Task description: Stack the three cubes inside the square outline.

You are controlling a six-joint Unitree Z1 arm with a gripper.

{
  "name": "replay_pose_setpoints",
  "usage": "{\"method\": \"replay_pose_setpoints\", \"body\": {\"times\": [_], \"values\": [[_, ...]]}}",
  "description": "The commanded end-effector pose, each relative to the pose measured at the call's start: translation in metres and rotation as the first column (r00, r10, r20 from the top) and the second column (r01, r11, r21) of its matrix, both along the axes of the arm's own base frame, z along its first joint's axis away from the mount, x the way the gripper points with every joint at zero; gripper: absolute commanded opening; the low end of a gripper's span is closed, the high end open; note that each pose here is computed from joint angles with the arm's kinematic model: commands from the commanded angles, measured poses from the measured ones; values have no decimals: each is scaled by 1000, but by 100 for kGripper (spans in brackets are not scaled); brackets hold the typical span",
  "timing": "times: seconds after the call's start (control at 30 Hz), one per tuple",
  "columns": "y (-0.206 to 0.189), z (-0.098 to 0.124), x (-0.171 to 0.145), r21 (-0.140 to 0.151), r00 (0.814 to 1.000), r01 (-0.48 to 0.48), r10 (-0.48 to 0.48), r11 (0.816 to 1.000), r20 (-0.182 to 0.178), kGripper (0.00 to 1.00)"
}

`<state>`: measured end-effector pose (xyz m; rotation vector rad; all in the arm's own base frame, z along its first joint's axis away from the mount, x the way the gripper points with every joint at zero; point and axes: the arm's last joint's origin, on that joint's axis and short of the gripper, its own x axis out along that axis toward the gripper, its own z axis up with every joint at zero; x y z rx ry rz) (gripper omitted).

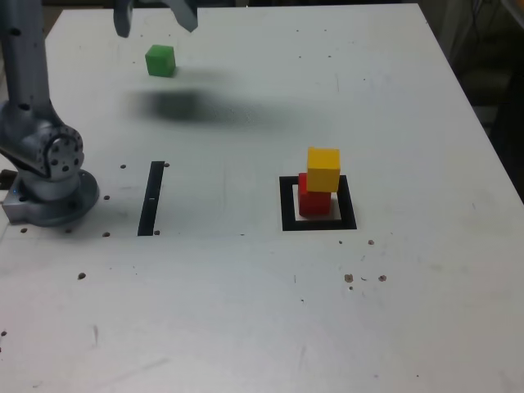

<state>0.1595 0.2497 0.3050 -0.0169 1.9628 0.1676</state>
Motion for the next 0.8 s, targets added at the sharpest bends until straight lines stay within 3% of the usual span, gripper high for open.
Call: {"method": "replay_pose_setpoints", "body": {"times": [0.0, 0.37, 0.77], "values": [[11, 0, -1, -7, 1000, 10, -10, 1000, 0, 99], [48, -9, -12, -32, 998, 70, -70, 997, 11, 99], [69, -29, -17, -29, 995, 97, -98, 995, -23, 98]]}}
